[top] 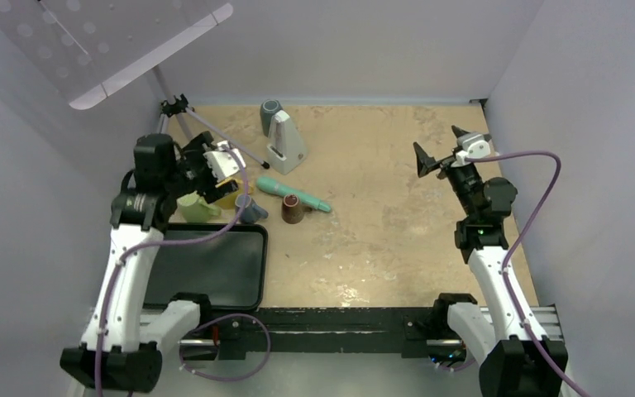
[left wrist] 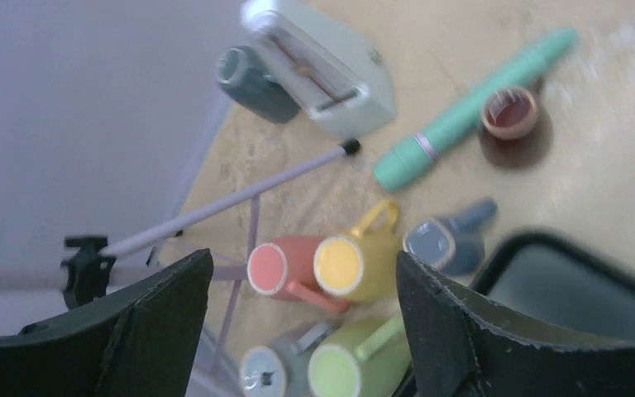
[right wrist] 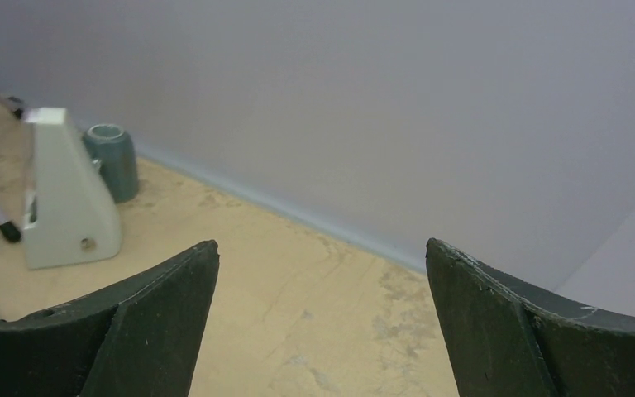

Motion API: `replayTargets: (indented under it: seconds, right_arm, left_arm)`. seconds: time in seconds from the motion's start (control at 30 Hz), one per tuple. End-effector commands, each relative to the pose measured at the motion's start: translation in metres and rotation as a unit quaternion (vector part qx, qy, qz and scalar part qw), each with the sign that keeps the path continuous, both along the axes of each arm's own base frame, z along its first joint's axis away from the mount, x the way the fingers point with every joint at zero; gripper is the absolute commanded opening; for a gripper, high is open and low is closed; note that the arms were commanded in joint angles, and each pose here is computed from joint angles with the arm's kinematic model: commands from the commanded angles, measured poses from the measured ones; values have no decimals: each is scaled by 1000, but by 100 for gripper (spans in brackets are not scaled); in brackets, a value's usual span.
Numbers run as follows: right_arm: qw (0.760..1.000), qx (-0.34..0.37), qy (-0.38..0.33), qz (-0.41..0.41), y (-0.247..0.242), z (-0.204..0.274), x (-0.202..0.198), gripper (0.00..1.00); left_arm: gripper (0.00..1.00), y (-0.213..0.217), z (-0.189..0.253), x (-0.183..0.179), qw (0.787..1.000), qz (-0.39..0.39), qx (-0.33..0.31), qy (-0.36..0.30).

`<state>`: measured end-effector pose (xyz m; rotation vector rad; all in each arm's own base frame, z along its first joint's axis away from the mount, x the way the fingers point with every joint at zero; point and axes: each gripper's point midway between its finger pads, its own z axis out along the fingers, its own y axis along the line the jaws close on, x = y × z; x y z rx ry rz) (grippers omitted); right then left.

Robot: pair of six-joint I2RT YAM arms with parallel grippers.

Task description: Turn the mug right side up

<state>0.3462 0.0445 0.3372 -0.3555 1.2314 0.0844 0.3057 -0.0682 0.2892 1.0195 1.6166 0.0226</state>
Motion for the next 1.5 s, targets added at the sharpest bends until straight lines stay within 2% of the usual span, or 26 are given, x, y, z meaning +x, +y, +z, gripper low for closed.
replayTargets:
  seconds: [0.0, 0.07, 0.1, 0.13, 0.2, 0.3, 0.47, 0.6, 0.7, 0.87, 1.07, 1.2, 1.27, 1.37, 1.47]
  right_arm:
    - [995, -43, 43, 85, 29, -13, -8, 98]
    - [994, -47, 43, 89, 31, -13, -10, 98]
    - [994, -50, 40, 89, 31, -13, -11, 98]
    - [994, -51, 40, 89, 31, -14, -11, 98]
    - [994, -55, 41, 86, 31, -16, -10, 98]
    - [994, -56, 48, 78, 29, -22, -8, 98]
    - [995, -53, 67, 47, 18, -41, -5, 98]
    - [996, -42, 74, 23, 10, -53, -6, 99]
    - [997, -22, 75, 6, 5, -58, -7, 99]
    - [997, 5, 75, -31, -8, -68, -2, 99]
    - [994, 12, 83, -69, -22, -91, 12, 99]
    - [994, 16, 68, -78, -25, -97, 15, 99]
    - [994, 19, 62, -85, -28, -101, 17, 99]
    - [993, 25, 62, -98, -33, -106, 20, 99]
    - [991, 33, 52, -116, -39, -111, 19, 99]
  left_arm:
    - [81, 13, -83, -87, 899, -246, 237, 276]
    - [81, 38, -86, -70, 856, -256, 306, 329]
    - [84, 49, -89, -59, 836, -259, 335, 349]
    - [87, 54, -92, -45, 826, -256, 356, 355]
    - [88, 58, -103, -8, 822, -249, 397, 323]
    - [85, 49, -123, 17, 810, -270, 427, 297]
    - [74, 48, -155, 9, 785, -290, 433, 336]
    - [67, 53, -166, -13, 761, -312, 430, 372]
    - [68, 46, -166, -29, 759, -342, 410, 372]
    - [67, 48, -172, -30, 761, -345, 408, 368]
    - [69, 61, -192, 9, 772, -298, 454, 330]
    - [69, 61, -203, 23, 779, -285, 460, 318]
    - [67, 63, -212, 23, 775, -283, 462, 325]
    - [65, 74, -224, 21, 759, -277, 489, 329]
    - [64, 74, -233, 20, 758, -286, 496, 312]
